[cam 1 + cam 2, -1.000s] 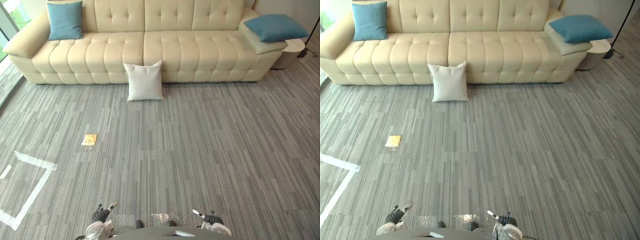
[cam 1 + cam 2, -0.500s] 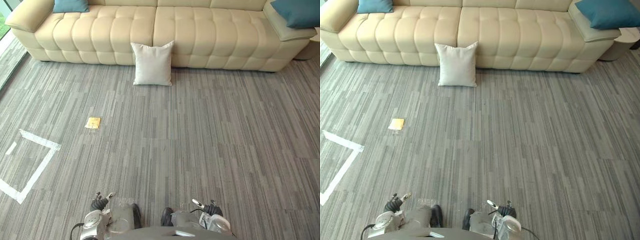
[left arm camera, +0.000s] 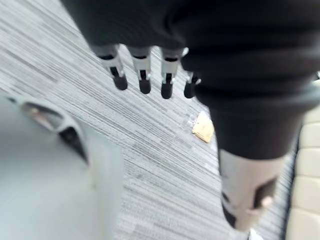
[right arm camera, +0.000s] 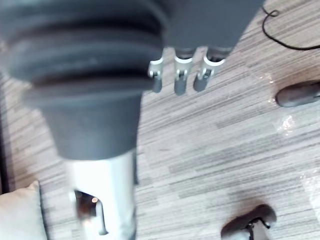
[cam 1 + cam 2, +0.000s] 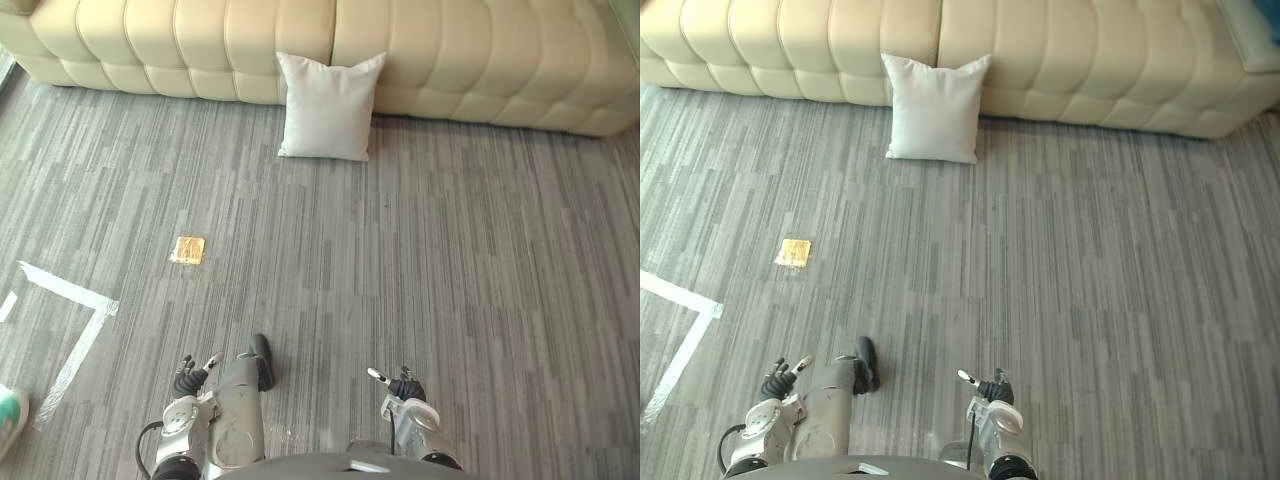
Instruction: Pick up cushions and gather them together orderly.
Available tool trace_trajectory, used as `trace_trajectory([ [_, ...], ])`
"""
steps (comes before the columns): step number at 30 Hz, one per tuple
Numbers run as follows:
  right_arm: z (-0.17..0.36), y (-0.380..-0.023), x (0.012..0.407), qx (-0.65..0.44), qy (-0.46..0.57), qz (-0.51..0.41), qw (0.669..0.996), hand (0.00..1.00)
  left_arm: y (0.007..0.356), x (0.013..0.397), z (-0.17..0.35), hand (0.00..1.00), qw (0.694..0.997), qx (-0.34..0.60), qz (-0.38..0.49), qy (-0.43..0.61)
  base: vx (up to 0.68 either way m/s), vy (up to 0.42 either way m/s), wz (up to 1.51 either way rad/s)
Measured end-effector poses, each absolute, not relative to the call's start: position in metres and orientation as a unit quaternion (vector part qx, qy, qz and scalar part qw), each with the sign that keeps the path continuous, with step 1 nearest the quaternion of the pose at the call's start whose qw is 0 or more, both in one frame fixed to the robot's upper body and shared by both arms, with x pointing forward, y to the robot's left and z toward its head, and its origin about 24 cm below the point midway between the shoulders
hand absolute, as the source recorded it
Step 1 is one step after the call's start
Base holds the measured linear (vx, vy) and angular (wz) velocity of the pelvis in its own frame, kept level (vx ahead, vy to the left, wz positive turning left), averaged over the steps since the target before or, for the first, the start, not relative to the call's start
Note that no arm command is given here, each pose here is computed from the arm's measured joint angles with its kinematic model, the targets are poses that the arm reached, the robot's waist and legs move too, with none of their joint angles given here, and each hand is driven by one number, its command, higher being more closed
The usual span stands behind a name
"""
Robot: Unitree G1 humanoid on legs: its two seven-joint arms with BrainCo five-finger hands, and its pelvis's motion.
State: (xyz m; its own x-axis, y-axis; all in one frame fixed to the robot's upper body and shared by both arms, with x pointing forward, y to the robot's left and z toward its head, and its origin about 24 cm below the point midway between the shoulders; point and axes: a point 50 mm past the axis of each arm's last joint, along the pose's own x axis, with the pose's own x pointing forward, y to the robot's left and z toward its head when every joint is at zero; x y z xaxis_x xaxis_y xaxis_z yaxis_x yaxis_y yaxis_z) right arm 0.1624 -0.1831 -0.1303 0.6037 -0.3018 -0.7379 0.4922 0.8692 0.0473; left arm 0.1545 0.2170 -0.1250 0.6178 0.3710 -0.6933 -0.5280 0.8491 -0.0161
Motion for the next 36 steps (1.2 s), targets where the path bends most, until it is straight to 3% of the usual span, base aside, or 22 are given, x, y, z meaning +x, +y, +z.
trace_trajectory([
  [3, -0.131, -0.192, 0.158, 0.105, 0.385, -0.227, 0.888, 0.0, 0.225, 0.134, -0.134, 0.0, 0.88, -0.081, 0.248, 0.396, 0.56, 0.339, -0.42],
  [6, -0.134, -0.178, 0.157, 0.108, 0.398, -0.206, 0.887, 0.0, 0.222, 0.138, -0.135, 0.0, 0.883, -0.062, 0.227, 0.407, 0.44, 0.124, -0.03],
  [12, -0.118, -0.183, 0.172, 0.087, 0.347, -0.193, 0.914, 0.0, 0.191, 0.145, -0.138, 0.0, 0.889, -0.064, 0.178, 0.416, 0.45, -0.039, -0.19],
  [22, -0.121, -0.204, 0.165, 0.076, 0.357, -0.212, 0.907, 0.0, 0.153, 0.149, -0.144, 0.0, 0.888, -0.053, 0.115, 0.442, 0.57, -0.236, 0.29],
  [30, -0.124, -0.194, 0.156, 0.076, 0.368, -0.199, 0.905, 0.0, 0.16, 0.159, -0.136, 0.0, 0.898, -0.071, 0.144, 0.411, 0.4, -0.05, 0.06],
  [36, -0.129, -0.193, 0.146, 0.081, 0.382, -0.207, 0.897, 0.0, 0.16, 0.162, -0.133, 0.0, 0.902, -0.069, 0.143, 0.402, 0.44, 0.223, -0.06],
])
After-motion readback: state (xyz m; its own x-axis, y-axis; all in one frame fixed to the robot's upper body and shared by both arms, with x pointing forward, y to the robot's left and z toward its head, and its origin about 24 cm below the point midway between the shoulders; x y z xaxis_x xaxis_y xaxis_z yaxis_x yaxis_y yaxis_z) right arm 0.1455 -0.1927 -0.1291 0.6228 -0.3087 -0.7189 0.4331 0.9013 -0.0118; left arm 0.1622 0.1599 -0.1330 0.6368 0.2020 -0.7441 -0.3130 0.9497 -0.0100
